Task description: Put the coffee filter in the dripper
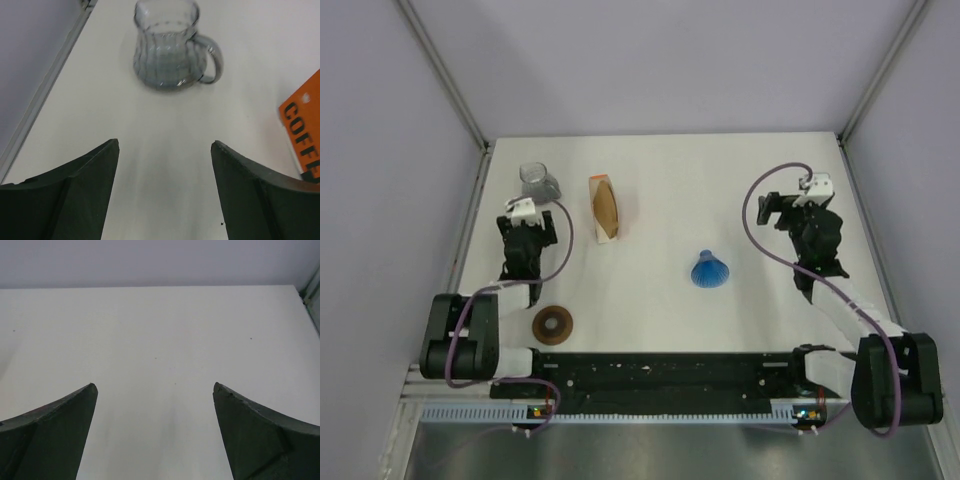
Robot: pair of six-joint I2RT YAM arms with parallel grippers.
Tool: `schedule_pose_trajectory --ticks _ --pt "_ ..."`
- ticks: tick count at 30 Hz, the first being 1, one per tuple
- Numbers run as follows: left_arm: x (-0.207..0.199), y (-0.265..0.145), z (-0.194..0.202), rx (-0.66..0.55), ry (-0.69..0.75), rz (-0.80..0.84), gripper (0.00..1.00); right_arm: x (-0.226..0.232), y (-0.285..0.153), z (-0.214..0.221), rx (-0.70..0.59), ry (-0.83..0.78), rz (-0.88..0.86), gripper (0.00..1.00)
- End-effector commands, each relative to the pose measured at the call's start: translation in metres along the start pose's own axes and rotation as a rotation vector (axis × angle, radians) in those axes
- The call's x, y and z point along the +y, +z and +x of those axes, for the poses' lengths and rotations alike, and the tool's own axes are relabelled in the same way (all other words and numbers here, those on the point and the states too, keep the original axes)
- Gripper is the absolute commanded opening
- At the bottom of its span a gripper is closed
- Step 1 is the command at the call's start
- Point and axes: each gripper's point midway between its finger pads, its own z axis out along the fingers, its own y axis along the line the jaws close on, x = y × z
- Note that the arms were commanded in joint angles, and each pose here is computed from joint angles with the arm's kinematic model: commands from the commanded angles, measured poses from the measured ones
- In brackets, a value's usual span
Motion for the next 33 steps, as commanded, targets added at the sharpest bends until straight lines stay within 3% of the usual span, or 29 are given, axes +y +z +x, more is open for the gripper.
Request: schedule_pose_trajectory --ticks 1,5,8,12,17,21,26,33 --pt "-0.051 0.007 -0.038 0.097 0.121 0.313 0.76 0.032 -0.004 -0.016 0.095 0.07 -0.165 0.98" --pt "-0.085 -0.018 -0.063 0.299 0.129 0.561 0.68 0.046 -0.01 -0.029 0.125 0.089 -0.236 0.98" --pt "-0.093 -0.024 -0.099 0.331 0.133 0.622 0.69 0.051 -0.016 -0.029 0.14 0.098 -0.263 0.98" --pt "-0.072 0.006 -0.128 0.412 0.171 0.469 0.72 0.05 -0.018 -0.026 0.154 0.091 -0.263 0.98" --pt "-0.028 0.065 -0.137 0.543 0.282 0.168 0.66 0.053 -0.016 -0.024 0.158 0.094 -0.282 0.98" --pt "0.015 0.114 -0.115 0.643 0.316 -0.01 0.61 0.055 -0.014 -0.019 0.175 0.095 -0.288 0.98" --pt "0.048 0.145 -0.1 0.702 0.209 -0.092 0.59 0.055 -0.013 -0.013 0.19 0.098 -0.291 0.98" --pt "0.031 0.165 -0.061 0.74 0.153 -0.023 0.57 0.055 -0.012 -0.011 0.195 0.096 -0.293 0.98"
